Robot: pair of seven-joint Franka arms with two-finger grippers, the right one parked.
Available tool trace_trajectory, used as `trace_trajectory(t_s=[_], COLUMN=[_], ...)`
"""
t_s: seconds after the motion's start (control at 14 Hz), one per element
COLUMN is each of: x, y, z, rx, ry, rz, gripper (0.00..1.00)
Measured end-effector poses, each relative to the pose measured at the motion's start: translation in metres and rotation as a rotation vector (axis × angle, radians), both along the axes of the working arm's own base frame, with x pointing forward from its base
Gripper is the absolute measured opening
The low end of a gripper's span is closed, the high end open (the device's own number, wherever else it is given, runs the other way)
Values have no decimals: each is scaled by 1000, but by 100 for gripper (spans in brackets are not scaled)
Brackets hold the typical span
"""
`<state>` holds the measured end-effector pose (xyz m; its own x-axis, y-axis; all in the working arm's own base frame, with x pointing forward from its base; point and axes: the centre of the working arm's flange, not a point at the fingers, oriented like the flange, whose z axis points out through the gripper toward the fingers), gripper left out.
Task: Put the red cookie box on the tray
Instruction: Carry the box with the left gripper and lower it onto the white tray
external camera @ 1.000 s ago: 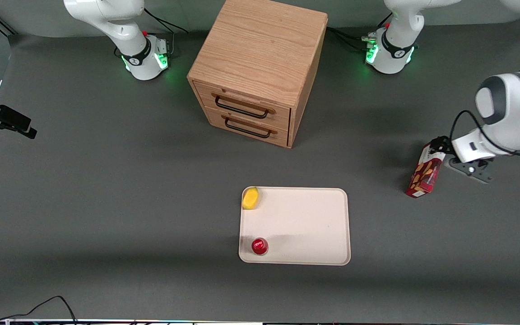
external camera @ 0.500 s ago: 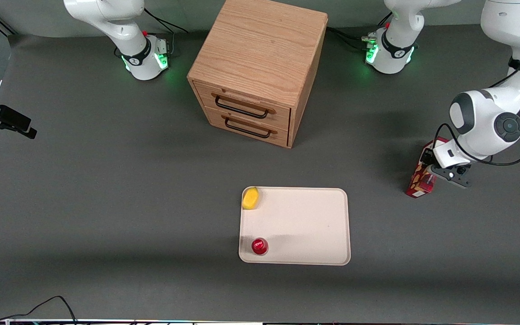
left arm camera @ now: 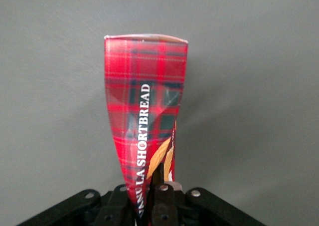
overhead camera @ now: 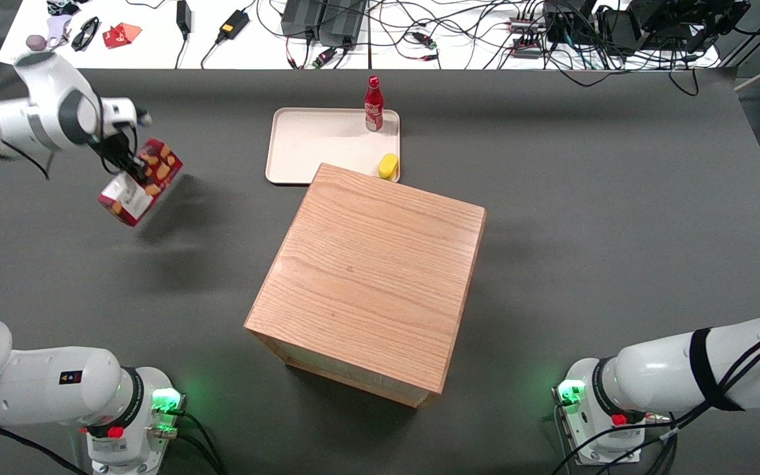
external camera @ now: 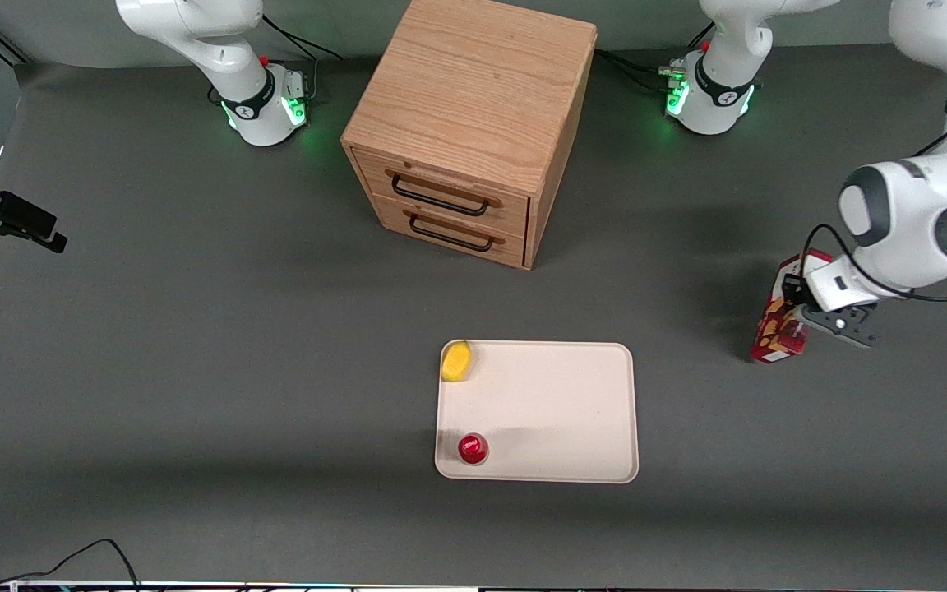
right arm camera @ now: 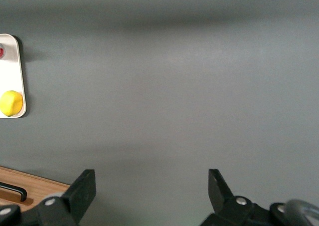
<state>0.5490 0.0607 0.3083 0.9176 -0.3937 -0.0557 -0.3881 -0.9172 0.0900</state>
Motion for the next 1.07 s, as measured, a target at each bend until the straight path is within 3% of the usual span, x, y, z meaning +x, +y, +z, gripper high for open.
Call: trace_trajectory(t_s=[0.21, 0.36, 0.5, 0.71, 0.93, 1.07], x=[25, 23, 21, 38, 74, 99], y=[-18, -49, -102, -207, -278, -302], z=[153, 243, 284, 246, 146, 59], rx=[-4, 10, 25, 53, 83, 79], ry=[47, 73, 64, 49, 9, -34], rz=[124, 233, 350, 463, 502, 534], gripper=[13, 13, 13, 13, 13, 13])
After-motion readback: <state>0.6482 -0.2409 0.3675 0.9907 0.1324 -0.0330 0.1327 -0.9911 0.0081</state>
